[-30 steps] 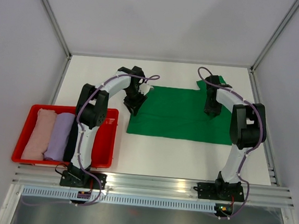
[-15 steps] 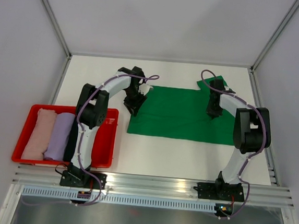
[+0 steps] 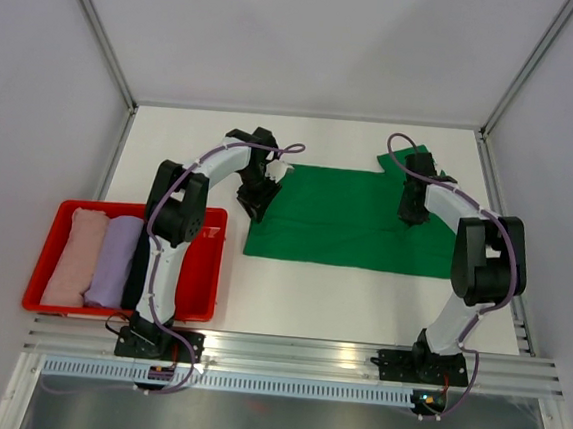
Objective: Roll the t-shirts
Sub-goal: Fold the tshirt
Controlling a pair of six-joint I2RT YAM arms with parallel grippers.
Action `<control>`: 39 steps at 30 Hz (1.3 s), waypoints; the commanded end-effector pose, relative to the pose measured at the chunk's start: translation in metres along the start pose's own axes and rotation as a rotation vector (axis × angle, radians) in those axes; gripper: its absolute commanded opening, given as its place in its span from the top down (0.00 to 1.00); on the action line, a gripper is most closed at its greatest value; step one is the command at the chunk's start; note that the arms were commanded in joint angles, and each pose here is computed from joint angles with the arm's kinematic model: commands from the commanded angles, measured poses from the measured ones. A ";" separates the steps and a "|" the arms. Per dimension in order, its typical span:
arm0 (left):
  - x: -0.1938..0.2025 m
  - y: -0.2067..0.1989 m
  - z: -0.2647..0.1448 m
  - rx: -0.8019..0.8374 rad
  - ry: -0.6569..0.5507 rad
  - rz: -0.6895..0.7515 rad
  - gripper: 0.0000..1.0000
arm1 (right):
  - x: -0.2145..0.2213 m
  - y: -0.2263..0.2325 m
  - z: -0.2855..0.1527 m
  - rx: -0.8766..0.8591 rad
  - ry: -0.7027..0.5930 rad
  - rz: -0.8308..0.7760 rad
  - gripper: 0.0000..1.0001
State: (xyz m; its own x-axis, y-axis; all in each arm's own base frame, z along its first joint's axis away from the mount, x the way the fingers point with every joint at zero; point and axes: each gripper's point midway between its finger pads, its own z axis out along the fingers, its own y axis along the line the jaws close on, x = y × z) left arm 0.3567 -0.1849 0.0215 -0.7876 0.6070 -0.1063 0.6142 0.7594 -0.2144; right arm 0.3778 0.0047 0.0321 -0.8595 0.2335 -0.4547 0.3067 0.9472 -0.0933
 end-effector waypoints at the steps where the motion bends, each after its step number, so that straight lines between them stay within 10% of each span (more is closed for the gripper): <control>1: -0.005 0.001 -0.002 -0.019 -0.021 -0.015 0.59 | -0.017 0.001 -0.014 -0.026 -0.068 0.003 0.79; 8: -0.004 0.000 -0.003 -0.015 -0.025 -0.015 0.59 | -0.012 0.007 -0.003 -0.046 -0.048 -0.026 0.79; 11: -0.003 0.000 -0.002 -0.014 -0.021 -0.019 0.59 | -0.013 0.008 0.000 -0.049 -0.058 -0.029 1.00; 39: 0.001 0.006 -0.004 -0.049 -0.025 -0.001 0.59 | -0.020 0.045 0.007 -0.229 -0.130 -0.092 1.00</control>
State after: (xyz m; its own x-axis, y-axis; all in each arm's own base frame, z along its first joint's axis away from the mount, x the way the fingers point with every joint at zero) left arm 0.3519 -0.1821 0.0156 -0.7882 0.6075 -0.0987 0.6131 0.7609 -0.2123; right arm 0.3970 0.0332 0.0248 -0.8394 0.1207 -0.5299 0.1279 0.9915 0.0231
